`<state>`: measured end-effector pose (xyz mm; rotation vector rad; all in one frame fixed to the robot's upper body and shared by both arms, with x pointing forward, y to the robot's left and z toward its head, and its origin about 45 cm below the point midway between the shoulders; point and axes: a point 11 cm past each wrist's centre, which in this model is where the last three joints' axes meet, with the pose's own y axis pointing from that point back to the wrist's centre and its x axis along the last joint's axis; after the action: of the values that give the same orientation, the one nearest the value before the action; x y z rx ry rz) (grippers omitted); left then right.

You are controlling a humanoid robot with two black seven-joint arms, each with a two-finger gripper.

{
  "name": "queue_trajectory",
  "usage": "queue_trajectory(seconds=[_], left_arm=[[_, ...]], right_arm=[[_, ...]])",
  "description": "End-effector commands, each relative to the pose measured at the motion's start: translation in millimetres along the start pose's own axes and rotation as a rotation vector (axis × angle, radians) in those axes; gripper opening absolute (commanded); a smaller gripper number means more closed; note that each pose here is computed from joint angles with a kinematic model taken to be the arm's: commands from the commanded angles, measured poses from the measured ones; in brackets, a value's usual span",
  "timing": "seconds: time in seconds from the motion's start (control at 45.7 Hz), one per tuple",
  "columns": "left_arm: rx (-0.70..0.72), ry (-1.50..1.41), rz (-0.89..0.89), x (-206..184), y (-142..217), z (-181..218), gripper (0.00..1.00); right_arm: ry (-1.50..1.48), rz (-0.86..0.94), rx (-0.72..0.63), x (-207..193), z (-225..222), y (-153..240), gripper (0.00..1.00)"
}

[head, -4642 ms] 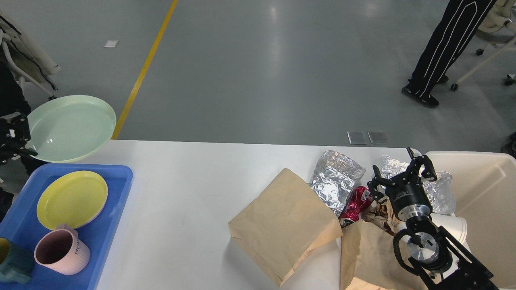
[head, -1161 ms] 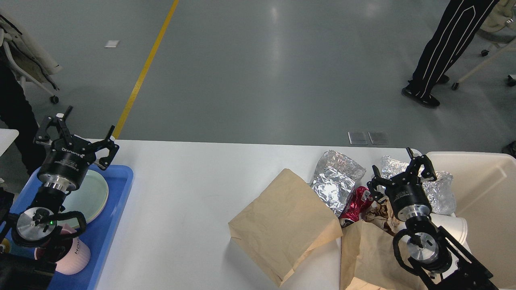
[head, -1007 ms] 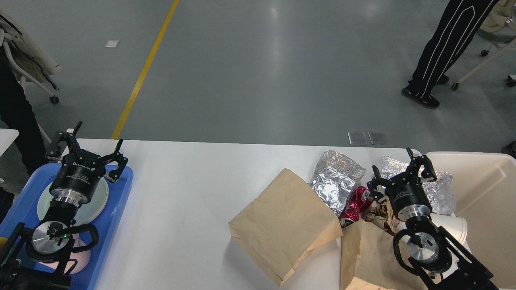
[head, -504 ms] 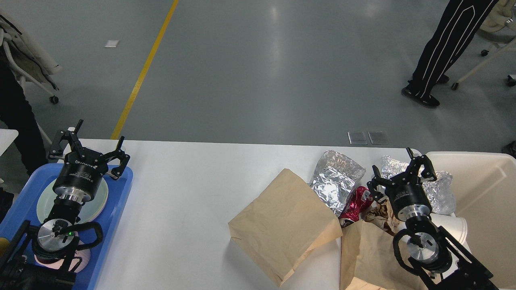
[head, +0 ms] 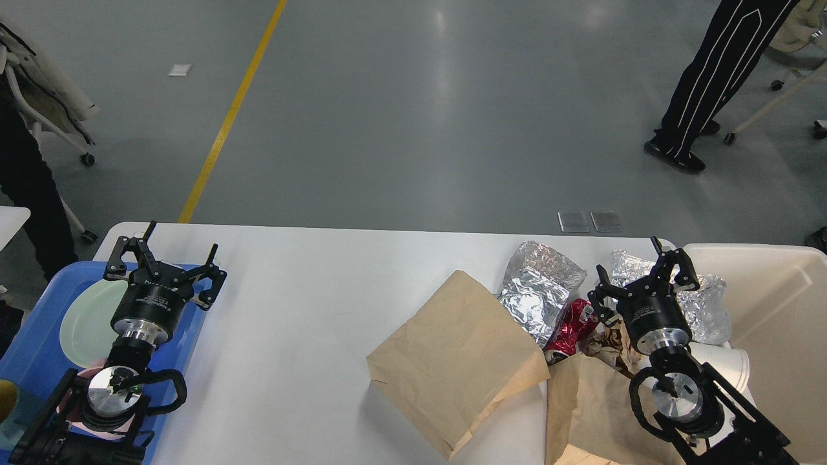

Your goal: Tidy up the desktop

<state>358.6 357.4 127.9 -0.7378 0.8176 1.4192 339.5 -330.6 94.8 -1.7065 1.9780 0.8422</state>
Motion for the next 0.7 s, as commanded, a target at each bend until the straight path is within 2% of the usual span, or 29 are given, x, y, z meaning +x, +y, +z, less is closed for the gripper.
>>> queue_trajectory(seconds=[0.0, 0.088, 0.35, 0.679], left_arm=[[0.005, 0.003, -0.015, 0, 0, -2, 0.96], [-0.014, 0.042, -0.009, 6, 2, -2, 0.96], [0.008, 0.07, -0.143, 9, -2, -3, 0.96], [-0.024, 0.087, -0.064, 13, -20, 2, 0.96]], right_arm=[[0.0, 0.0, 0.0, 0, 0, 0, 1.0], [0.0, 0.0, 0.0, 0, 0, 0, 1.0], [0.0, 0.0, 0.0, 0, 0, 0, 1.0], [0.001, 0.0, 0.0, 0, -1, 0, 1.0]])
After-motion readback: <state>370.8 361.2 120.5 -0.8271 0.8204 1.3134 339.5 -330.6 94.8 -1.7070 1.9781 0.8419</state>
